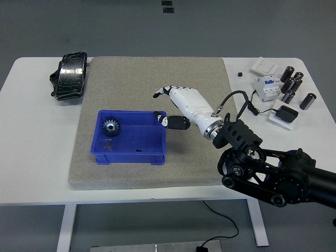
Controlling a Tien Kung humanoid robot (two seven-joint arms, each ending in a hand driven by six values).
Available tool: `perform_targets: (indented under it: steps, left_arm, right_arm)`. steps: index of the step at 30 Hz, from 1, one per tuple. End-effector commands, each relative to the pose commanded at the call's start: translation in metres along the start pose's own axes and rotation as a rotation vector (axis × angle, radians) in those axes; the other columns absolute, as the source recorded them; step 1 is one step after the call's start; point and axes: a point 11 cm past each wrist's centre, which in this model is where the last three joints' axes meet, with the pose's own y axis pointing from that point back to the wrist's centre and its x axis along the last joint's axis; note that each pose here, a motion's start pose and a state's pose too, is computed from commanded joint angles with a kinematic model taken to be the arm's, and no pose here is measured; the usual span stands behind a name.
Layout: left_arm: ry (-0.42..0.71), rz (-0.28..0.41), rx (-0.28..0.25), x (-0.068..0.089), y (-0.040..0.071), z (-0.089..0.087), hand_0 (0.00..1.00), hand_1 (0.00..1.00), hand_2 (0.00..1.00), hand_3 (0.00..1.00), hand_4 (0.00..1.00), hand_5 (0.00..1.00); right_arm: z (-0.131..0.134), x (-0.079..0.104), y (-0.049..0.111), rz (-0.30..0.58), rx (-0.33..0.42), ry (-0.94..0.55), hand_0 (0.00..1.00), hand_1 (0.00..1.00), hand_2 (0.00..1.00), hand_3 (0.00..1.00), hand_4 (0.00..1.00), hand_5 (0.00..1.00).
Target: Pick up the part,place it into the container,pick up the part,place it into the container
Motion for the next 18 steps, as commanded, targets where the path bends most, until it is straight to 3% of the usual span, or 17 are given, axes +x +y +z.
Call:
perform_targets:
  steps: [4, 5, 10, 18]
  left_arm:
    - [-0.001, 0.000, -0.001, 0.000, 0.000, 0.001, 0.677, 0.668, 0.597, 0.567, 0.557, 0.397]
    - [-0.001, 0.000, -0.001, 0.000, 0.000, 0.001, 0.678, 0.668, 0.596, 0.567, 0.555, 0.396]
    - [-0.002, -0.001, -0.005, 0.000, 0.000, 0.002, 0.678, 0.668, 0.596, 0.567, 0.555, 0.396]
    - [-0.003, -0.001, -0.006, -0.001, 0.001, 0.003, 0.678, 0.669, 0.596, 0.566, 0.549, 0.393]
  right_arm:
    - [0.030, -0.006, -0.004, -0.041, -0.077, 0.053, 0.693, 0.752, 0.787, 0.726, 0.625, 0.317]
    - [0.035, -0.008, -0.005, -0.052, -0.090, 0.066, 0.623, 0.709, 0.784, 0.731, 0.631, 0.314]
    - [0.064, -0.019, -0.006, -0.110, -0.166, 0.121, 0.623, 0.709, 0.784, 0.731, 0.631, 0.314]
    - [0.091, -0.035, 0.000, -0.179, -0.230, 0.165, 0.620, 0.698, 0.778, 0.736, 0.642, 0.313]
